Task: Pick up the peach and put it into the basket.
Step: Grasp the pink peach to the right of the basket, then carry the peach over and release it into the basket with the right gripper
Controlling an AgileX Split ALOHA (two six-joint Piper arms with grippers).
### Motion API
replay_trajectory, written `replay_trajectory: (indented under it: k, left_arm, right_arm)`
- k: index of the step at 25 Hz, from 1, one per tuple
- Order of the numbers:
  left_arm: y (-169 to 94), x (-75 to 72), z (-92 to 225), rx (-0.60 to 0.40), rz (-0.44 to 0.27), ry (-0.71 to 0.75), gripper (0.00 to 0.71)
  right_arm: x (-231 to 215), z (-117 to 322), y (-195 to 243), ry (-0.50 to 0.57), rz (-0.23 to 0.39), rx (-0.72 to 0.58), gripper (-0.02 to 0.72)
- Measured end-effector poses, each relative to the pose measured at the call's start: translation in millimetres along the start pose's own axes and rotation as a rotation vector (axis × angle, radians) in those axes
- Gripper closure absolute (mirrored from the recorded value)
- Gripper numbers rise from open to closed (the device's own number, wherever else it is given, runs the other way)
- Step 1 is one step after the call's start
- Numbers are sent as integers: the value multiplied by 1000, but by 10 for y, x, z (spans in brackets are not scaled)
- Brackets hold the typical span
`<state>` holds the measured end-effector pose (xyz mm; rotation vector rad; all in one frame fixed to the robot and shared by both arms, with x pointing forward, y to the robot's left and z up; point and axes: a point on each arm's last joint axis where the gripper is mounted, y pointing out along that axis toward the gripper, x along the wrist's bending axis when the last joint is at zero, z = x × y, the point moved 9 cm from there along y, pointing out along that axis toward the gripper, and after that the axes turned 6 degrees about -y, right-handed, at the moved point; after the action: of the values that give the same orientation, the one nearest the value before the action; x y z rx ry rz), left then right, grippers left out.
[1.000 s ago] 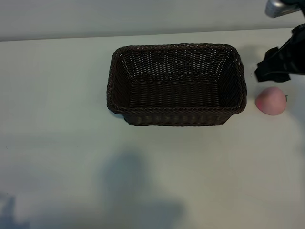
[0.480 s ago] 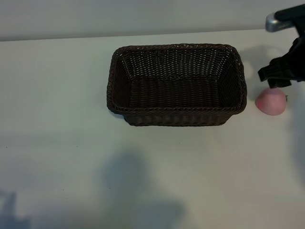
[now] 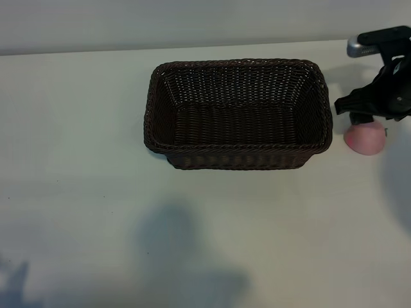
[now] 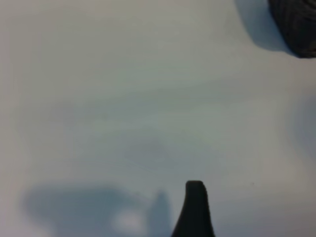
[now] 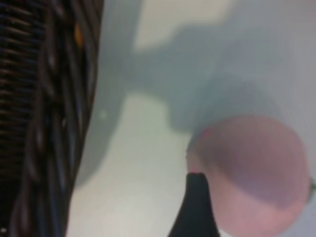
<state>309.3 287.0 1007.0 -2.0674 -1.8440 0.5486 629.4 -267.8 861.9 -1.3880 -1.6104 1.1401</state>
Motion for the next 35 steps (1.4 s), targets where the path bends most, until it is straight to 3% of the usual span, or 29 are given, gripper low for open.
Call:
replay_trajectory:
  k: [9, 11, 13, 15, 18, 25, 35]
  left_arm:
    - [-1, -13, 1, 1, 16, 9, 114]
    - [-1, -14, 2, 1, 17, 9, 114]
    - [-1, -14, 2, 1, 17, 9, 114]
    - [-1, -14, 2, 1, 17, 9, 115]
    - [-1, -14, 2, 1, 17, 9, 116]
    - [-1, -14, 2, 1, 17, 6, 116]
    - [-1, -14, 2, 1, 17, 6, 116]
  right_arm:
    - [-19, 83, 280, -1, 10, 43, 154]
    - [-20, 99, 324, 8, 11, 51, 230]
    - [-20, 106, 327, 16, 11, 54, 359]
    - [-22, 101, 322, 19, 12, 55, 533]
    - [-24, 98, 313, 20, 13, 56, 643]
    - [-64, -33, -92, 6, 29, 45, 660]
    - [-116, -410, -1057, 7, 56, -121, 660]
